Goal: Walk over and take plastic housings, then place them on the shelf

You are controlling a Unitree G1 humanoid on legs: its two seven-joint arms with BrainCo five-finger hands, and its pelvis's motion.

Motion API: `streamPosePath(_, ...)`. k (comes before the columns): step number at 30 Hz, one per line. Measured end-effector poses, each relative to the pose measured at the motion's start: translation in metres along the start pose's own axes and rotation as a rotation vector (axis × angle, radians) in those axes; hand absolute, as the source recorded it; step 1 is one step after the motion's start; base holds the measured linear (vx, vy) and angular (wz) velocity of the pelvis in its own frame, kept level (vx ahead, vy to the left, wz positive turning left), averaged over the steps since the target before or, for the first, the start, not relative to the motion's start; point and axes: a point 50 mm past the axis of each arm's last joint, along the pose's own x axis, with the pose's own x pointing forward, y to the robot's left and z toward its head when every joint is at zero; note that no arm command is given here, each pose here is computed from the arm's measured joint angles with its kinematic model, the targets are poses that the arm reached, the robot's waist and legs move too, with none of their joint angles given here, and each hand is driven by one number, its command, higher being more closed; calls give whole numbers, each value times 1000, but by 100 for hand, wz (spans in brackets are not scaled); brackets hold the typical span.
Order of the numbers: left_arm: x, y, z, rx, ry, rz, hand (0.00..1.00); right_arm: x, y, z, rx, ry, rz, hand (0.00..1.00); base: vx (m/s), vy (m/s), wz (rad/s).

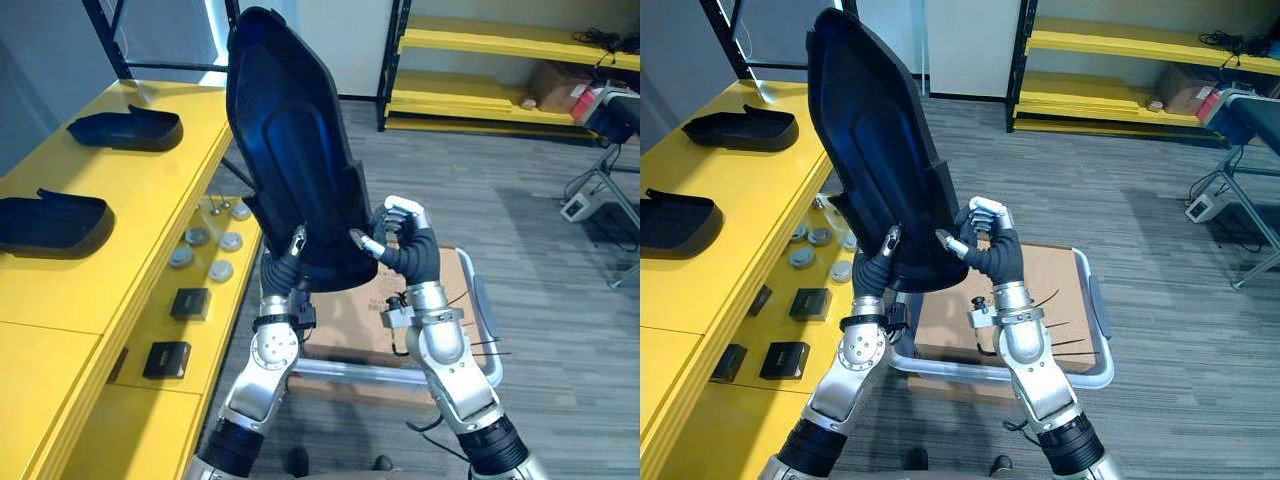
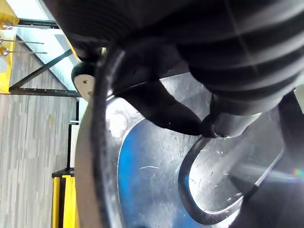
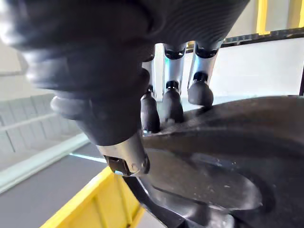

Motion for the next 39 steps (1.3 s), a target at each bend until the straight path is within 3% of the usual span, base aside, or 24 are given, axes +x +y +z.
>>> streamPosePath(6, -8, 22, -1, -16, 18, 94, 100, -4, -77, 45, -97, -232, -340, 0, -5, -3, 1)
streamPosePath(10, -16, 37, 3, -36, -6, 157, 100, -41, -133, 42, -208, -162, -614, 0, -19, -13, 4)
streamPosePath(13, -22, 49, 8, -51, -22, 197, 100, -93, -175, 6, -301, 119, -823, 0, 0, 0, 0)
streamPosePath(15, -27, 55, 10, -51, -27, 206, 100, -152, -198, -27, -328, 430, -977, 0, 0, 0, 0)
streamPosePath(19, -35, 58, 4, -59, 0, 192, 100, -248, -198, -63, -251, 865, -1129, 0, 2, -2, 3)
streamPosePath(24, -47, 58, 1, -82, 37, 175, 100, -326, -156, -87, -161, 1286, -1098, 0, -12, -13, 9)
streamPosePath(27, -52, 59, -2, -85, 56, 167, 100, -347, -128, -97, -114, 1450, -1013, 0, -63, -20, 3)
streamPosePath(39, -59, 50, 11, -171, 31, 151, 100, -333, -89, -127, -139, 1588, -681, 0, -3, -21, 72)
